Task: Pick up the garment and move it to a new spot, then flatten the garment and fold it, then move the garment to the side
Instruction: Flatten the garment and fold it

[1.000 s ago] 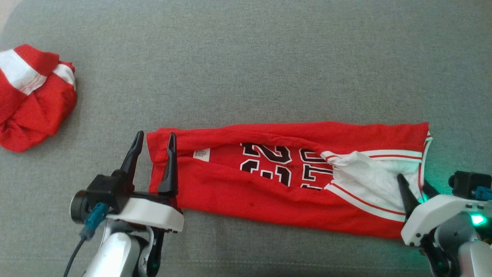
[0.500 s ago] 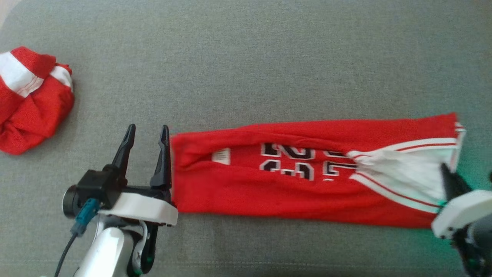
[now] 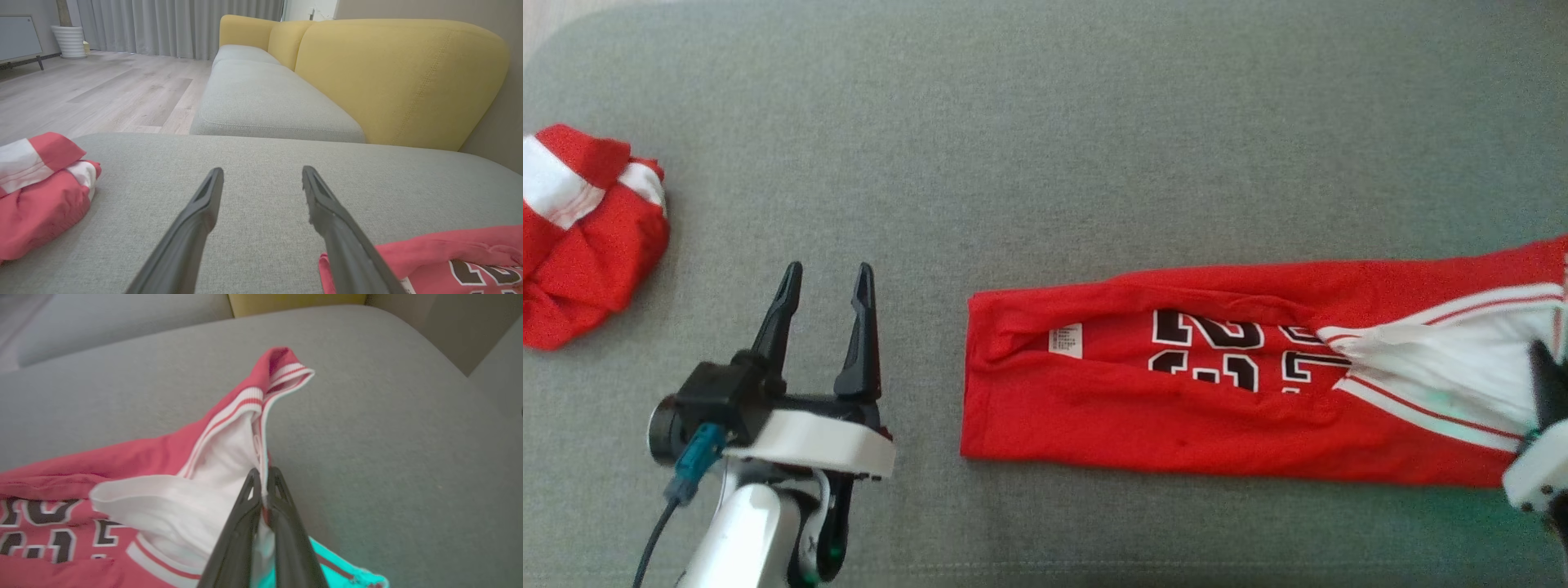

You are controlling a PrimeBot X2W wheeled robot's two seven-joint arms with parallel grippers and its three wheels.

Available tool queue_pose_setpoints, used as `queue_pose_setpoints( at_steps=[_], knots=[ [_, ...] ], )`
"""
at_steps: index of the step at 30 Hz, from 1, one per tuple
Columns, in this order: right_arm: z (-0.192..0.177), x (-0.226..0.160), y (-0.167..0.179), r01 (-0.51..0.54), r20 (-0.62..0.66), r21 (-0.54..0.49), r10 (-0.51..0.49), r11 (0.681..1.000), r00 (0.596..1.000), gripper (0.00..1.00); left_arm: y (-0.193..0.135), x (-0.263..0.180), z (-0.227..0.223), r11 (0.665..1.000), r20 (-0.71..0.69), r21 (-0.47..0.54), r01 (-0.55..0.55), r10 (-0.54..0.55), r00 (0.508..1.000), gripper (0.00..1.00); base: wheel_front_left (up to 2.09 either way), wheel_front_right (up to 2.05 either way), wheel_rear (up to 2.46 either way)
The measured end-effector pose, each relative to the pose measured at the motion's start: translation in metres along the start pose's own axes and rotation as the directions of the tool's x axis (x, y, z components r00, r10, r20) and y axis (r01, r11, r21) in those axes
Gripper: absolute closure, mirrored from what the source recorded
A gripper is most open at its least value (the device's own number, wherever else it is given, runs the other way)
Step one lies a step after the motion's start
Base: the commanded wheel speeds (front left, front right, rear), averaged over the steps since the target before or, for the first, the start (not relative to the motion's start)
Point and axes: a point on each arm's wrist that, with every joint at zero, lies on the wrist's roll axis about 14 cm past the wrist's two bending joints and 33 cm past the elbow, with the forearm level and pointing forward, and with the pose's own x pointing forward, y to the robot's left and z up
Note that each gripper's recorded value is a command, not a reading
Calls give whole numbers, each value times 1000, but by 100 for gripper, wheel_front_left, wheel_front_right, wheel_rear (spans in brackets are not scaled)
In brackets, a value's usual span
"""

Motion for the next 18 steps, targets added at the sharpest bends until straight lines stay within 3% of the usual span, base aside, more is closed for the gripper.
queue_pose_setpoints(
  at_steps=[5,9,13,16,18],
  knots=[
    [24,-14,48,-141,21,34,141,989,990,100,-2,-8,0,1000,-3,-4,1,-1,1000,0,0,0,0],
    [53,-25,106,-321,72,40,318,946,945,100,-5,-10,5,1000,10,-6,9,-9,1000,0,0,0,0],
    [66,-34,172,-517,85,36,513,855,854,100,-5,-14,7,1000,16,-5,8,-8,1000,0,0,0,0],
    [47,-39,216,-630,36,58,629,775,777,100,-1,-18,9,1000,18,-1,-5,5,1000,0,0,0,0],
    [28,-43,242,-696,6,129,701,707,713,100,3,-21,10,1000,21,5,-19,19,1000,0,0,0,0]
  ],
)
